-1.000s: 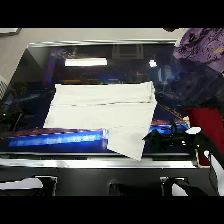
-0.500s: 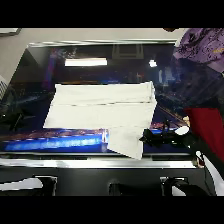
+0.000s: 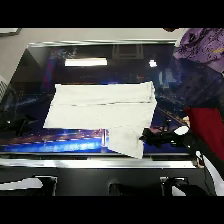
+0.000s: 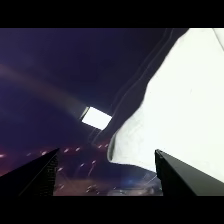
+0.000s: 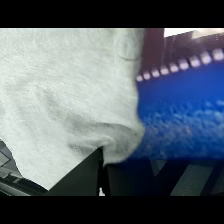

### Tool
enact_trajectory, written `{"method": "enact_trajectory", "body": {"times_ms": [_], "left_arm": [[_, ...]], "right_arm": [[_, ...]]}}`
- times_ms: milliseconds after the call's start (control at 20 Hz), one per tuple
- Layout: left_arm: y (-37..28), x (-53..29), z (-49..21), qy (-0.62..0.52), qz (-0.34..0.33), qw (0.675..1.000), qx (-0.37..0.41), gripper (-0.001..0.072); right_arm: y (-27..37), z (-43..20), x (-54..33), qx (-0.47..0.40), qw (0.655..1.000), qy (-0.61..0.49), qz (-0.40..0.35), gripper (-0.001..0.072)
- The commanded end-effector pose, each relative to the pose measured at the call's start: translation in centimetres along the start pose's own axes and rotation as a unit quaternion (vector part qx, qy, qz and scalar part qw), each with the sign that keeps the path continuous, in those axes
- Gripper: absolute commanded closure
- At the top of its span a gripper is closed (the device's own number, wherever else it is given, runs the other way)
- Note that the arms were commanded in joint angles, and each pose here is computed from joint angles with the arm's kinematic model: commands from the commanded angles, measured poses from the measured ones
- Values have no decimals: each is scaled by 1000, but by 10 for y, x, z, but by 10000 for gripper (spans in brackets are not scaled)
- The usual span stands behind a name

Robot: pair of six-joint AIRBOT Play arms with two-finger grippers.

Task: Fold the clothes and pants, and hang the long-sleeved shirts on hangers.

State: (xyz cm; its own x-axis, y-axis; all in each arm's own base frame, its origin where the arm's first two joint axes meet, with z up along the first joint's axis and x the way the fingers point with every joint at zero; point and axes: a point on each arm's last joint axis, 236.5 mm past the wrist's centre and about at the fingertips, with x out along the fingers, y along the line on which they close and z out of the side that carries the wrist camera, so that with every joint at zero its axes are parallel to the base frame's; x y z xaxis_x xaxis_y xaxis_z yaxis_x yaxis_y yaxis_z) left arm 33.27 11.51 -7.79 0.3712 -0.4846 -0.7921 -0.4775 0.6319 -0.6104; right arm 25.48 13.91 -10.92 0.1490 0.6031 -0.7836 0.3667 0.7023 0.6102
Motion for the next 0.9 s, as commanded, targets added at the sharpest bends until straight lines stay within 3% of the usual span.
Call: {"method": "enact_trajectory", "body": {"times_ms": [0,400,500,600,700,750,800,850], "left_arm": [[-8,17,-10,26,-20,999,3,51],[-28,54,-33,86,-19,996,21,63],[-30,55,-35,90,-20,995,23,194],[-30,54,-36,91,-20,995,22,254],[-30,54,-37,94,-22,995,22,484],[-30,54,-37,94,-22,995,22,489],[-30,54,-37,95,-22,995,23,561],[-31,54,-38,96,-23,995,23,680]], "right_arm": [[0,-1,0,-1,1000,1,-1,684],[1,-8,0,-3,1000,16,2,684],[1,-8,0,-3,1000,16,2,684],[1,-8,0,-4,1000,16,1,684],[1,-8,0,-4,1000,16,1,684],[1,-8,0,-4,1000,17,2,684],[1,-9,0,-4,1000,19,2,684],[1,-10,0,-4,1000,22,2,685]]}}
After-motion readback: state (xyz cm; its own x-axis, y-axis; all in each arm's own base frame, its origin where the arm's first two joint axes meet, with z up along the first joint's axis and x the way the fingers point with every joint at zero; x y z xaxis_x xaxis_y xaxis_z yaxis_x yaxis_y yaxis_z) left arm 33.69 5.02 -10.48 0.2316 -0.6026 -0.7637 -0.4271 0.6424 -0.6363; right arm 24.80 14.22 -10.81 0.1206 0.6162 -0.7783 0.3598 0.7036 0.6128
